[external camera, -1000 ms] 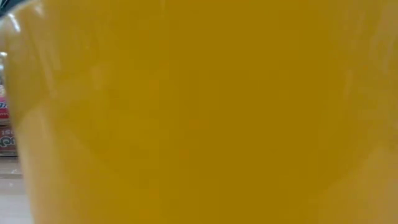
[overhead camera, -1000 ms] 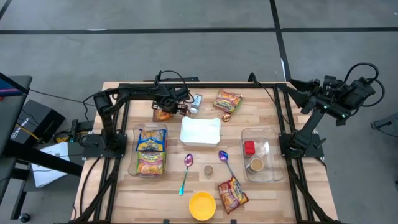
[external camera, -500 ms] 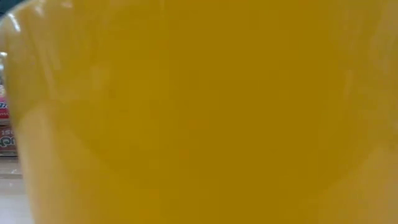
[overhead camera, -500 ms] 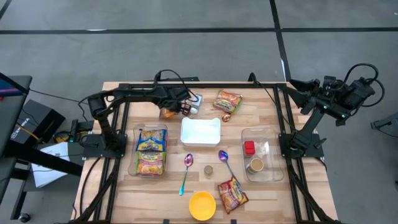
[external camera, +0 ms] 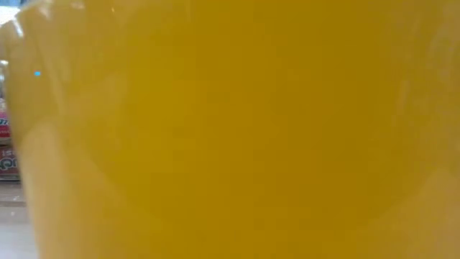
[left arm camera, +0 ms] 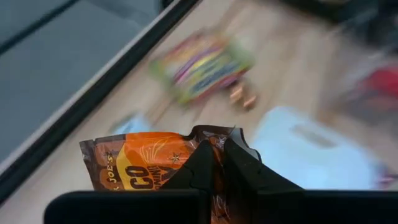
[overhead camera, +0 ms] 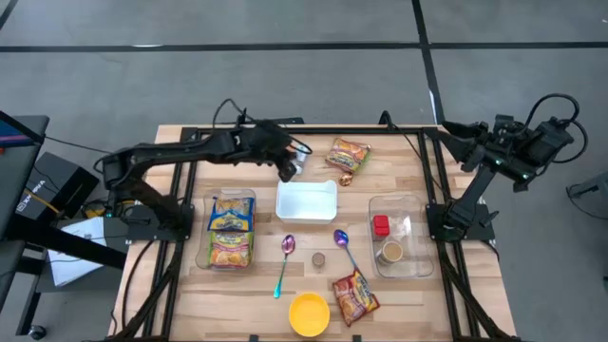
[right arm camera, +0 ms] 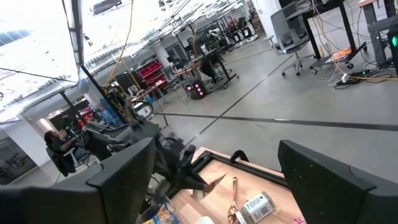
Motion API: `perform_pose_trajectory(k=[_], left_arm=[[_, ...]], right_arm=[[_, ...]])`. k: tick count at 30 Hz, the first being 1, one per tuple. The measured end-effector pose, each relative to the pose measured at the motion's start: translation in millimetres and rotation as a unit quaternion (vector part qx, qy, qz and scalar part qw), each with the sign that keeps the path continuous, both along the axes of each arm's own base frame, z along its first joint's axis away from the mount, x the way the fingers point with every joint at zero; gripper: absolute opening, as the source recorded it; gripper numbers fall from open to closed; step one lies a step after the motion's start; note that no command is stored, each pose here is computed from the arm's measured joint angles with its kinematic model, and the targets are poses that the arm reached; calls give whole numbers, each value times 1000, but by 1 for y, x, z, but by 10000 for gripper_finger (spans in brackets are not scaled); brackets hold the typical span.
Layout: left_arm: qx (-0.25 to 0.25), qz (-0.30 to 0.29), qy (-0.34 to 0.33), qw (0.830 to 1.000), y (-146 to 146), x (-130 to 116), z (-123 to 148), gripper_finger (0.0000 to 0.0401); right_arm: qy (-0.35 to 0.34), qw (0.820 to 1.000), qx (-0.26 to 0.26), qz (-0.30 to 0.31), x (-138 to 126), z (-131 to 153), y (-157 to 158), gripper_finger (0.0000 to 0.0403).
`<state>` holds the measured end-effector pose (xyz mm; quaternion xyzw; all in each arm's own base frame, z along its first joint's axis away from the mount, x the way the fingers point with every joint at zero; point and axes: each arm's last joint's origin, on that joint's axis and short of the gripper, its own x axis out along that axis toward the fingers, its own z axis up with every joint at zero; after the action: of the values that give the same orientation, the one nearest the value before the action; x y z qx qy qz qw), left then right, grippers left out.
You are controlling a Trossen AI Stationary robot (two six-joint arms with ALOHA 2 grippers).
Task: Pick & Place Food Item
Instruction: Put the orange seasoning bag into the right transparent bin
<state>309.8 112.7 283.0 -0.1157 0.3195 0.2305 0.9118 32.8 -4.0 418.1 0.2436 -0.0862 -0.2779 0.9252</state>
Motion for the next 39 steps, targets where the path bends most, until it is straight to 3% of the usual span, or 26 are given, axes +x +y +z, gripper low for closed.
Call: perform_pose_trajectory(k=[7,14,16,22,36,39], left_arm=[[-7,-92,-144,985,-7,-1,38,11],[-52,-218,-268,937,-14,6,59,11],[-61,-253,-299,918,-16,8,66,11],[-67,-359,-400,840,-25,6,92,11],[-38,-477,-525,704,-50,-9,131,11],[-23,-486,-541,686,-55,-12,135,11]], right_arm=[[-2,1000,2,0,0,0,0,333],[-2,1000,2,1,0,0,0,333],[-2,1000,1,2,0,0,0,333],[-1,1000,-3,3,0,0,0,333],[-19,999,-20,46,3,0,4,333],[-17,998,-25,49,5,0,7,333]])
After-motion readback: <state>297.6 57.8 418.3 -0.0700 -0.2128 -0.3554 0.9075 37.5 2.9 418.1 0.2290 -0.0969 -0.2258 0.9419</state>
